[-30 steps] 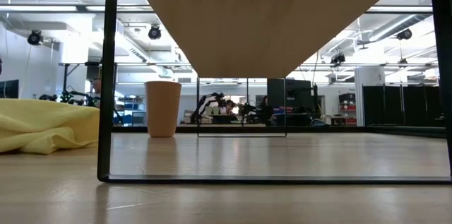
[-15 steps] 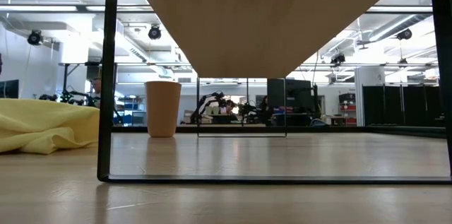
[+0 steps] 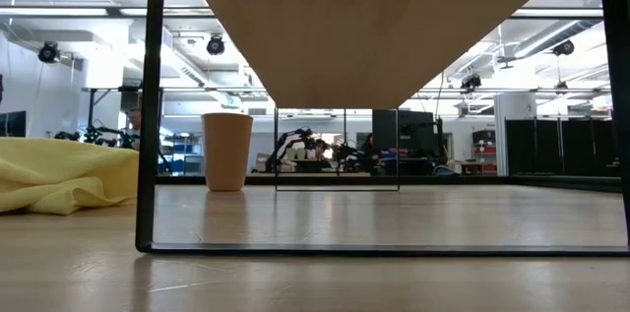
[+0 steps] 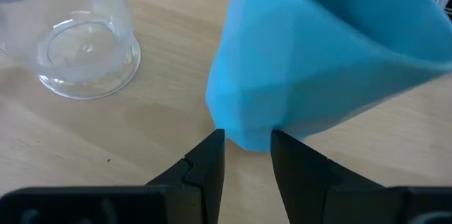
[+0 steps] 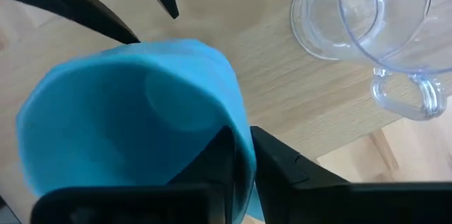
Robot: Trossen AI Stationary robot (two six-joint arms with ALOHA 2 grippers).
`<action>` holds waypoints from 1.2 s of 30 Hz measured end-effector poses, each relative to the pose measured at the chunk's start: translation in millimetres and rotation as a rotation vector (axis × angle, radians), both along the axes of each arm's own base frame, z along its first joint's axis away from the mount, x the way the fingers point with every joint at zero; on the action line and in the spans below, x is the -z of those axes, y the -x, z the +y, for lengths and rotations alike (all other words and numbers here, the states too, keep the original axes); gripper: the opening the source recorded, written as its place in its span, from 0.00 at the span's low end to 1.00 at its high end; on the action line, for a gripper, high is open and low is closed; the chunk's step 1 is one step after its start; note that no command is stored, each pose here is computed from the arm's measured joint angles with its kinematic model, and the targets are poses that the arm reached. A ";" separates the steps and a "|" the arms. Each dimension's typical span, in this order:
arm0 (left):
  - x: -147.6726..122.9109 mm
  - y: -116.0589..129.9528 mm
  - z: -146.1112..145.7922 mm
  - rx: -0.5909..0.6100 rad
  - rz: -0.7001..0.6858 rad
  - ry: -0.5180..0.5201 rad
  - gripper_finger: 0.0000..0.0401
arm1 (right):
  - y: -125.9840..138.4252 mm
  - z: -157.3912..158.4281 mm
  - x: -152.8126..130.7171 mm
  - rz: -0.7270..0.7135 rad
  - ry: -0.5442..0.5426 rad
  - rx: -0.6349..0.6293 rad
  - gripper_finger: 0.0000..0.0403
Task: Stack small to large cups/mugs on shelf
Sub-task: Put the blue mug on the shelf
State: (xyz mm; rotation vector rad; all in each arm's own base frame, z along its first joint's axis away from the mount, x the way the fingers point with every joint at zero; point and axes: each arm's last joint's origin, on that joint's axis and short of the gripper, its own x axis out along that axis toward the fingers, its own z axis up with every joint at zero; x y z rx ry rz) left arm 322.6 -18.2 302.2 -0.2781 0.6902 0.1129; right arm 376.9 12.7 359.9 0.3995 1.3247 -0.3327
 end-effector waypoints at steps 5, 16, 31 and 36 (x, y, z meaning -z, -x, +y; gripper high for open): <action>1.2 -1.0 -0.1 0.000 0.002 0.000 0.25 | -0.5 -2.0 1.2 0.002 0.000 0.004 0.10; 2.2 -0.2 -0.1 0.001 0.014 -0.002 0.25 | -4.3 -3.5 0.9 -0.036 0.000 0.007 0.08; 2.4 1.8 0.2 0.000 0.027 -0.003 0.25 | -2.7 -1.8 0.6 -0.022 -0.033 0.044 0.08; 0.6 4.5 0.5 -0.001 0.031 -0.003 0.25 | -0.9 -1.8 -0.5 -0.010 -0.039 0.061 0.08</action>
